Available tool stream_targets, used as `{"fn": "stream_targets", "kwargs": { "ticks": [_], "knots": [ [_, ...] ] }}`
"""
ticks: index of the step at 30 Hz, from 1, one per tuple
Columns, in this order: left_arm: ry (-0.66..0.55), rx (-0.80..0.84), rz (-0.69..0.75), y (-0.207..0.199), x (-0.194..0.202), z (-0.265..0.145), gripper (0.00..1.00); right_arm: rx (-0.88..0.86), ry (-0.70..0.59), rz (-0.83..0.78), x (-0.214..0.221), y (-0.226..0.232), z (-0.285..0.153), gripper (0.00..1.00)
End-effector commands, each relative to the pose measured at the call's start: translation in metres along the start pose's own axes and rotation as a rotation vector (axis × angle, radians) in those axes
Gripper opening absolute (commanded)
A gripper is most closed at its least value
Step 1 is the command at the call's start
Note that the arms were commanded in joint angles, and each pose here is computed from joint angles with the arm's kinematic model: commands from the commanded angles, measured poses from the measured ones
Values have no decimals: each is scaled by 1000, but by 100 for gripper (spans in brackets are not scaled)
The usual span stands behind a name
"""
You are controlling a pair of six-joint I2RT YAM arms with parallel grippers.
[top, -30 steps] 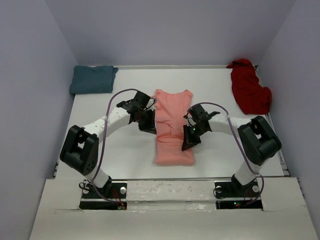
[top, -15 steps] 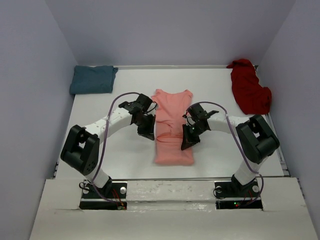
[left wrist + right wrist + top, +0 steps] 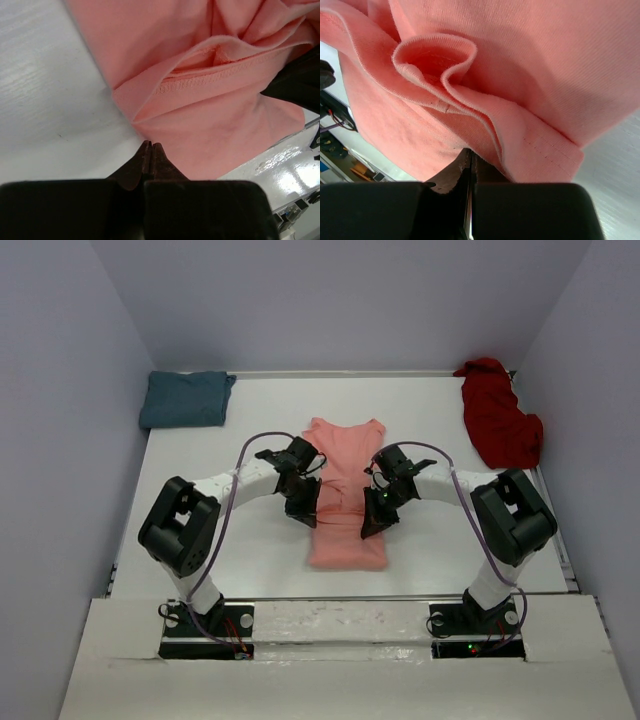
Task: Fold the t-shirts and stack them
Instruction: Fold the tshirt
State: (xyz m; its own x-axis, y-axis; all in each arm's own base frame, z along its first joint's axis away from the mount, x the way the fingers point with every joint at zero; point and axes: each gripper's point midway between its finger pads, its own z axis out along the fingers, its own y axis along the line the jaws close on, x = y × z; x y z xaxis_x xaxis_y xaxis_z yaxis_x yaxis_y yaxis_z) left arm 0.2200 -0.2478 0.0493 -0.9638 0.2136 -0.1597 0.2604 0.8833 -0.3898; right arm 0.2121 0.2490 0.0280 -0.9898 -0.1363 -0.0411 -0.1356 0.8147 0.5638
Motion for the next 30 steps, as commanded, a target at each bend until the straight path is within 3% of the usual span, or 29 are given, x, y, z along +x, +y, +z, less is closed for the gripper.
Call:
{"fn": "stream_targets", "kwargs": {
  "ticks": [1,14,30],
  "knots": [
    [-38,-10,-2,1,-8,5,1,-19,-49,-43,-15,12,-5,0],
    [-67,-36,-14,5,-23,18,1,-13,-47,-38,-13,11,-5,0],
    [-282,-34,-56,-22,-94,-18,1,-15,-37,-33,-10,9,-3,0]
  ]
}}
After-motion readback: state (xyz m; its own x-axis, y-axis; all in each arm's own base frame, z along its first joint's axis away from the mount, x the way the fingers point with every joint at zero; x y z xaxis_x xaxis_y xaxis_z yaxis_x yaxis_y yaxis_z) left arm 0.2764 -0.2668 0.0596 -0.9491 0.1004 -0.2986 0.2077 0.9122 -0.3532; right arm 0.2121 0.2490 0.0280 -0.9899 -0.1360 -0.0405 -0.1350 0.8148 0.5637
